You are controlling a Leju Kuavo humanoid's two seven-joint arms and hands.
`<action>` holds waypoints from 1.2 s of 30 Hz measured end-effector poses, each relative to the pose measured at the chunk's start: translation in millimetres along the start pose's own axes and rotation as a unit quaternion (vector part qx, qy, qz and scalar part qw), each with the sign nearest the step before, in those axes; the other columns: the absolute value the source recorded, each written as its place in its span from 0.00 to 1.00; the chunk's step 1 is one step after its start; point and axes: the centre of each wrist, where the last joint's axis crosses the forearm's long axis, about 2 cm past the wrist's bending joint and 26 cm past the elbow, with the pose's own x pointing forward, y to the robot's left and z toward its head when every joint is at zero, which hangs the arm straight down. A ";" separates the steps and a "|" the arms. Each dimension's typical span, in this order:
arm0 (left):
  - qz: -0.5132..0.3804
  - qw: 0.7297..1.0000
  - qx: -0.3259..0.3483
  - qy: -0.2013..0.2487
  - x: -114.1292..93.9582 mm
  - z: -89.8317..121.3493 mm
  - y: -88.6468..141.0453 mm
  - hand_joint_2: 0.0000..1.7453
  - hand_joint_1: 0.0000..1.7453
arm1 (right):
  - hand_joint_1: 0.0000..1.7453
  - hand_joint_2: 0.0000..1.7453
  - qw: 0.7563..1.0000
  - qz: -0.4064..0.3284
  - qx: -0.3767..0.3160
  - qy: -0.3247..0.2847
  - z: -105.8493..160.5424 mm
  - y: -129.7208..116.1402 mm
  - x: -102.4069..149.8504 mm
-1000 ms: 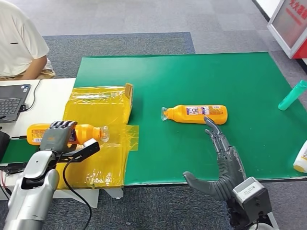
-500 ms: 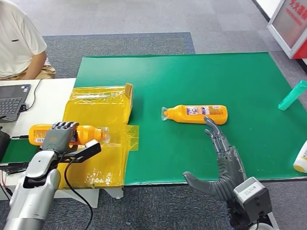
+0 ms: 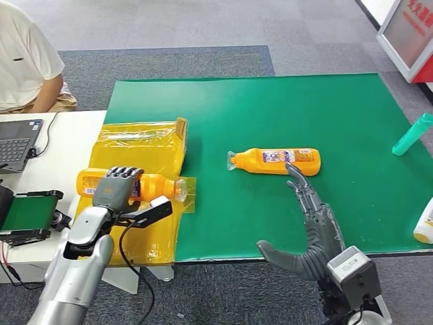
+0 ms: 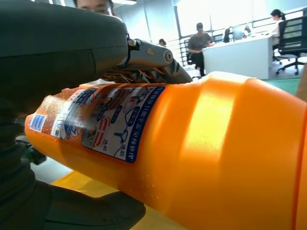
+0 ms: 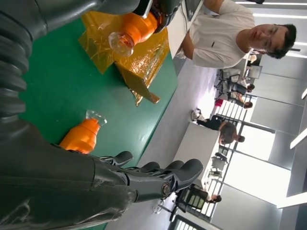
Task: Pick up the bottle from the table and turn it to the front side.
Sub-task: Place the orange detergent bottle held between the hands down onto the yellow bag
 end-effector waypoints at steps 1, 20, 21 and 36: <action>0.001 1.000 0.000 -0.002 2.5 -0.6 0.4 1.00 1.00 | 0.00 1.00 1.000 0.000 0.000 0.000 0.0 0.1 -0.3; -0.008 1.000 0.007 -0.027 16.8 -5.9 -0.1 1.00 1.00 | 0.00 1.00 1.000 -0.003 0.003 -0.004 -1.0 0.6 -4.3; -0.006 1.000 0.001 -0.024 16.6 -6.0 -2.4 1.00 1.00 | 0.00 1.00 1.000 -0.003 0.004 -0.004 -1.0 0.7 -4.2; 0.022 0.999 -0.041 -0.026 31.1 1.6 -35.6 0.00 0.00 | 0.00 1.00 1.000 0.011 0.008 0.006 2.5 -0.2 -3.6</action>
